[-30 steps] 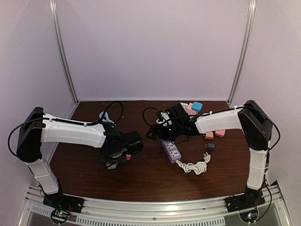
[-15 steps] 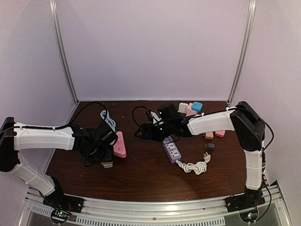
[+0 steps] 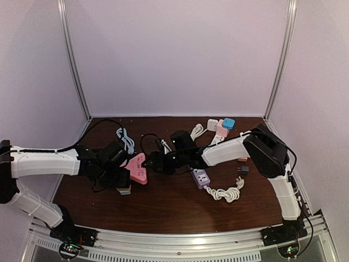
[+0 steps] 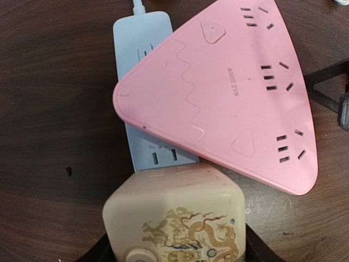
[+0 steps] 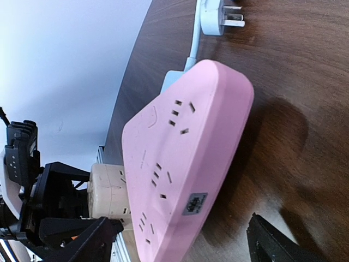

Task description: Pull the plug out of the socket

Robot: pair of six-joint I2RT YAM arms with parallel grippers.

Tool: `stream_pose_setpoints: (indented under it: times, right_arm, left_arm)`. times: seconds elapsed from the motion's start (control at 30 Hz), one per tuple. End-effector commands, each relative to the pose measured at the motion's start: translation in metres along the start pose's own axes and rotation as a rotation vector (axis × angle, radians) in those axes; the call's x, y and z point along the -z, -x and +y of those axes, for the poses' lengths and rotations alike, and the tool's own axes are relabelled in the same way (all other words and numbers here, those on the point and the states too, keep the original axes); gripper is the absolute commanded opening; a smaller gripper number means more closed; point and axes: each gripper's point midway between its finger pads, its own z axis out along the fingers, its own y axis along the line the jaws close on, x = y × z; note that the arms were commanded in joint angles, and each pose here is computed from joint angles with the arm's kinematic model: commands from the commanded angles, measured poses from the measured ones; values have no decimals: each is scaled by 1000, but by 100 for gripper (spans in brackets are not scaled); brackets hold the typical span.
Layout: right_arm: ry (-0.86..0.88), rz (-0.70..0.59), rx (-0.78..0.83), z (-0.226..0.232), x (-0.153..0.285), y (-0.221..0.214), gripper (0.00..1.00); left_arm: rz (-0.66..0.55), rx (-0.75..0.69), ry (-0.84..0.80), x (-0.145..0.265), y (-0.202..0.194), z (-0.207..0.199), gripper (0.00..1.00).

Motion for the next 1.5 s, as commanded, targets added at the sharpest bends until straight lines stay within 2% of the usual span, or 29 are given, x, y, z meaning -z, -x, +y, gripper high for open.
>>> stream_pose_setpoints:
  times: [0.0,0.53,0.7,0.77,0.87,0.97,1.13,1.47]
  right_arm:
    - [115,10,-8,25,-13,2,85]
    - [258,2,-99,35,-35,2,58]
    - [257,-3,-110,34,-38,2,38]
    - [252,-6,-111,35,-37,2,34]
    - [235,-8,-107,34,-36,0,33]
    - [220,-9,-101,33,-33,-3,35]
    - [227,-19,-104,32,-24,-5,56]
    - [261,-70,-128,37,3,6,56]
  left_arm:
    - [17,-91,-302,4,-1,-62,35]
    - [-35,-78,-435,25,6,-78,36]
    - [-28,-82,-410,25,6,-74,36]
    - [-24,-78,-398,23,5,-73,36]
    - [-26,-68,-388,23,6,-72,42]
    - [-28,-55,-371,23,8,-70,44]
    - [-34,-39,-336,19,10,-64,41]
    - [-22,-22,-331,14,6,-62,39]
